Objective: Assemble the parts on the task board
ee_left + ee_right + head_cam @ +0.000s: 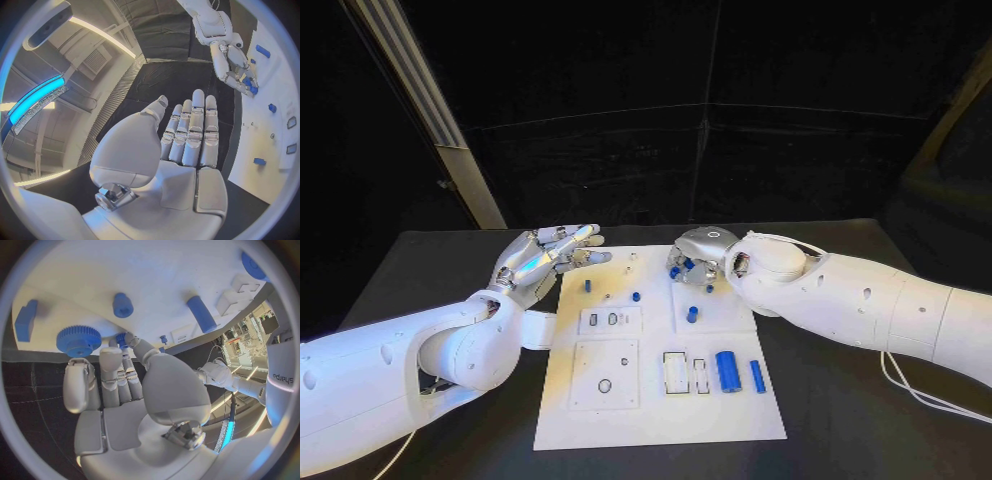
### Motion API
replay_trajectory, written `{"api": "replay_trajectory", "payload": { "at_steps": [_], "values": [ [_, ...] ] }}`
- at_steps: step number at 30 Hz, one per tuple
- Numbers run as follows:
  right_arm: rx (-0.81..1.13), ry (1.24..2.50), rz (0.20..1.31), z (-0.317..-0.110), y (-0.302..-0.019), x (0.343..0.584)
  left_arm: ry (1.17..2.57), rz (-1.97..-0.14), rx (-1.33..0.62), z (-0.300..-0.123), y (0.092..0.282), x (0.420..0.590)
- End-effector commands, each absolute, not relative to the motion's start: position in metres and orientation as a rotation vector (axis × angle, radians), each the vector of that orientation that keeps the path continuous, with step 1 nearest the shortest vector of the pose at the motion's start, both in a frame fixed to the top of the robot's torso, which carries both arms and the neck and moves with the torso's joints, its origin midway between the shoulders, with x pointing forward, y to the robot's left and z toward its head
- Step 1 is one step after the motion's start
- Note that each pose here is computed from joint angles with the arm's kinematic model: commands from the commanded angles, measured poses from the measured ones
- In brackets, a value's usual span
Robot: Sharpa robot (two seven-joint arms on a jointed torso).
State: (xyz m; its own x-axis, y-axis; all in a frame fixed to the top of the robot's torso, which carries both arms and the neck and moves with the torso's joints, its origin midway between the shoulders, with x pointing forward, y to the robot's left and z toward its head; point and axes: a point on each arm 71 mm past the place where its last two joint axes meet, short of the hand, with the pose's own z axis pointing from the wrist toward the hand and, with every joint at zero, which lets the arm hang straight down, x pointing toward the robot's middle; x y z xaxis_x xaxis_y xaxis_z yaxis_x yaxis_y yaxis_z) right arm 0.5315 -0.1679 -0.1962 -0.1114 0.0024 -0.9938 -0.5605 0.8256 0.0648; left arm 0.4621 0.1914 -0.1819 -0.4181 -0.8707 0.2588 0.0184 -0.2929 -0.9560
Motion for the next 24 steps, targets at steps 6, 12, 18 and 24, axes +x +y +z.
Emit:
{"api": "replay_trajectory", "payload": {
  "at_steps": [6, 12, 18, 24],
  "values": [
    [-0.378, 1.49, 0.569, -0.183, -0.163, 0.528, 1.303, -1.796, -1.123, -0.181, 0.191, 0.463],
    [-0.331, 1.427, 0.584, -0.177, -0.16, 0.528, 1.303, -1.794, -1.123, -0.181, 0.192, 0.463],
    [-0.301, 1.392, 0.578, -0.174, -0.155, 0.533, 1.304, -1.793, -1.124, -0.181, 0.192, 0.463],
    [-0.291, 1.375, 0.576, -0.173, -0.146, 0.54, 1.306, -1.794, -1.124, -0.182, 0.191, 0.464]
  ]
}}
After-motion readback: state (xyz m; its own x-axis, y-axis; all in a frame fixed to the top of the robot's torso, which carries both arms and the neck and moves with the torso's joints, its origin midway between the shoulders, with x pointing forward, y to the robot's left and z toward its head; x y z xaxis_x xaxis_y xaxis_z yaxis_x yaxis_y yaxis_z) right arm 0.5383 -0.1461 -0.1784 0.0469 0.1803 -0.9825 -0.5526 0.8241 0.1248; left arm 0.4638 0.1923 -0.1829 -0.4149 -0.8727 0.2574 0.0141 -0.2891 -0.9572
